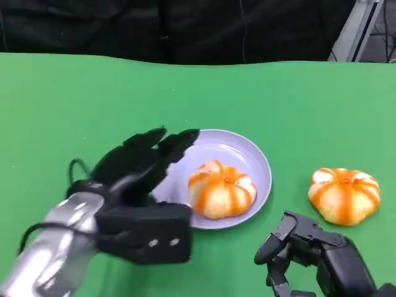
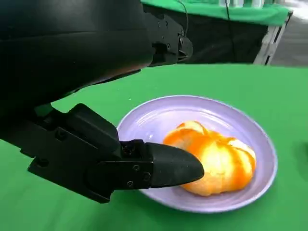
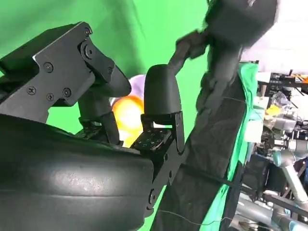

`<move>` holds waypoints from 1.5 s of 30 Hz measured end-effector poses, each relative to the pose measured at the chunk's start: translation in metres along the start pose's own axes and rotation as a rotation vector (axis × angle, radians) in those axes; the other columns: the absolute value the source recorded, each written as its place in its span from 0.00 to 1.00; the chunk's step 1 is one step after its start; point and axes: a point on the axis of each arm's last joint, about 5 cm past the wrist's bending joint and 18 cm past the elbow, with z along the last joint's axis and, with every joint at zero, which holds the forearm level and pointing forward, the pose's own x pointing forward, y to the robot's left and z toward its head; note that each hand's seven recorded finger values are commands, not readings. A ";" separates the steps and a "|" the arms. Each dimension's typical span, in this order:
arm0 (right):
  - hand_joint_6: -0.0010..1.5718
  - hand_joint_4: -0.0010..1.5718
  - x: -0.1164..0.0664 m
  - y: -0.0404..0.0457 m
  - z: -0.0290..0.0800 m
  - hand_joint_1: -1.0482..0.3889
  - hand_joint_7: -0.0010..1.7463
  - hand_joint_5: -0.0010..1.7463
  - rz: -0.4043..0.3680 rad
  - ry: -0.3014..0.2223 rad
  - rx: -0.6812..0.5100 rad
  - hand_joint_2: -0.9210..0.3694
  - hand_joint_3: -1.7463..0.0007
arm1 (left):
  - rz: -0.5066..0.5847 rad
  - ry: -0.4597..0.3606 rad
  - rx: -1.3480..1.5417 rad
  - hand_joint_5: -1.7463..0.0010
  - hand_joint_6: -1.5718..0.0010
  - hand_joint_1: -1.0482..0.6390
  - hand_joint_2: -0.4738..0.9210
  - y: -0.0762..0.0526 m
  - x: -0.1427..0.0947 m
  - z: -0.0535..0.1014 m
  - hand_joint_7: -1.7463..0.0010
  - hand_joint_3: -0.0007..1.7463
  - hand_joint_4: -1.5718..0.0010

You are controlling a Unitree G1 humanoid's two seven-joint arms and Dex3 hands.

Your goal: Grasp the bread from the table and place it into the plate.

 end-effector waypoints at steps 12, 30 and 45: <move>0.46 0.45 0.000 0.0003 0.000 0.75 0.78 0.95 0.000 0.008 0.001 0.37 0.28 | 0.359 -0.067 -0.381 0.59 0.61 0.44 1.00 -0.031 -0.071 -0.027 0.93 0.14 0.70; 0.47 0.45 -0.001 -0.0085 -0.002 0.76 0.78 0.96 -0.005 0.019 -0.008 0.38 0.26 | 0.565 0.005 -0.932 0.02 0.48 0.54 0.66 -0.059 -0.103 -0.020 0.18 0.76 0.46; 0.47 0.46 -0.002 -0.0114 -0.002 0.75 0.78 0.94 -0.002 -0.006 -0.013 0.38 0.27 | 0.576 0.000 -1.025 0.03 0.47 0.52 0.64 -0.067 -0.100 -0.016 0.15 0.77 0.44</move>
